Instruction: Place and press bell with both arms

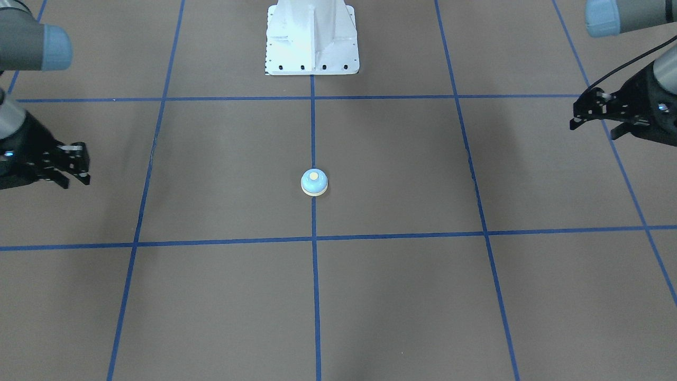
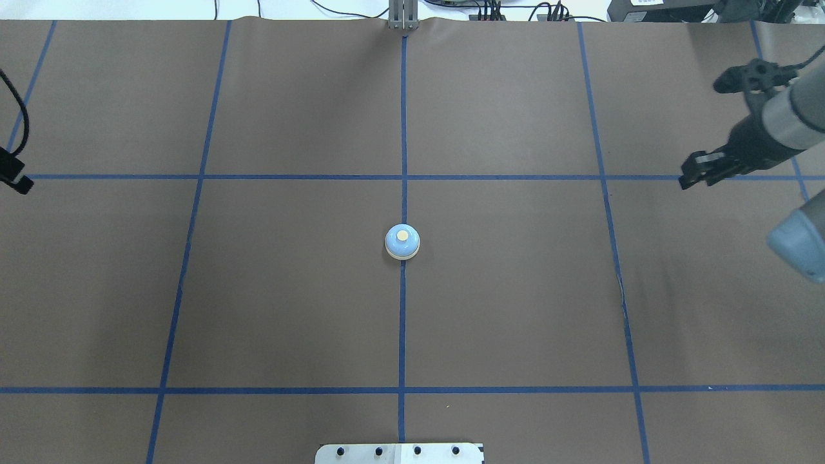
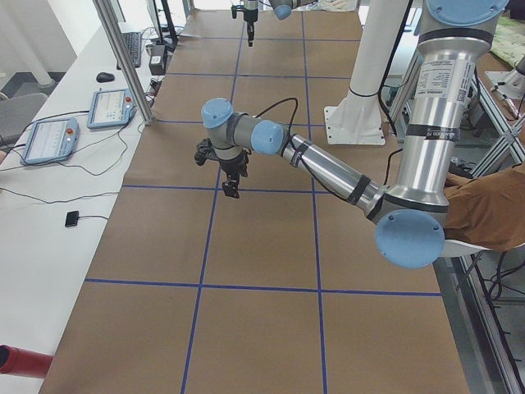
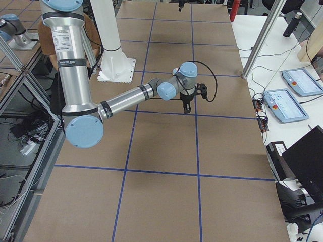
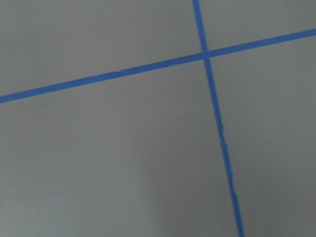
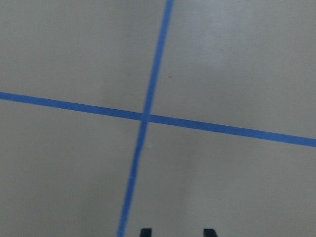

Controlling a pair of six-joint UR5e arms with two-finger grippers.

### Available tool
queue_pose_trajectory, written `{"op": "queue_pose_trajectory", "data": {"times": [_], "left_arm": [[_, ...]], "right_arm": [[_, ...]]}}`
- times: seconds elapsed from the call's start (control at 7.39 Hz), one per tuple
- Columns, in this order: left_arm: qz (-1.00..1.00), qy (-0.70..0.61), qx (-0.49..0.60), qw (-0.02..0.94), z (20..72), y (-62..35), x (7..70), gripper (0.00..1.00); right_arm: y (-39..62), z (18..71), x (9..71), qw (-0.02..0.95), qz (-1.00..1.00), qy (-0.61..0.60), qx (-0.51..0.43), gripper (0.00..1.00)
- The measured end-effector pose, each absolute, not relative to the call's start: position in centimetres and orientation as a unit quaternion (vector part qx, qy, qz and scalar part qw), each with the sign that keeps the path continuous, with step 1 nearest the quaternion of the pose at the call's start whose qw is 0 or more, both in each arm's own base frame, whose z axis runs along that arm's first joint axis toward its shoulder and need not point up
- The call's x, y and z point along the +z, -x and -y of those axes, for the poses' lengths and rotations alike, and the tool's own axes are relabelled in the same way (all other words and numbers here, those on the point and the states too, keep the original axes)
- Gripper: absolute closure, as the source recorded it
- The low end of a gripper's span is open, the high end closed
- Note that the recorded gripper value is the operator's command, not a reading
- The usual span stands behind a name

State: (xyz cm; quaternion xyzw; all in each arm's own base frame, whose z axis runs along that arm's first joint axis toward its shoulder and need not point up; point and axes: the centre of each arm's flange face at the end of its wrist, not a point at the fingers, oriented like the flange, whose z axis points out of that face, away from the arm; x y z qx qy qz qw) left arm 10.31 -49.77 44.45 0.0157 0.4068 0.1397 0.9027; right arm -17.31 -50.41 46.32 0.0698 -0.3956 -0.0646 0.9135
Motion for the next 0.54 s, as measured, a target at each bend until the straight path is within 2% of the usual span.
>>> {"op": "queue_pose_trajectory", "data": {"times": [0.27,0.54], "left_arm": [[-0.404,-0.044,0.13,0.904,49.0,-5.5,48.5,0.02],[-0.404,-0.09,0.115,0.903,46.8,-2.1,52.9,0.01]], "right_arm": [[7.7,48.5,52.3,0.913,0.391,-0.08,-0.085,0.0],[2.2,45.7,56.5,0.917,0.381,-0.082,-0.085,0.0]]}}
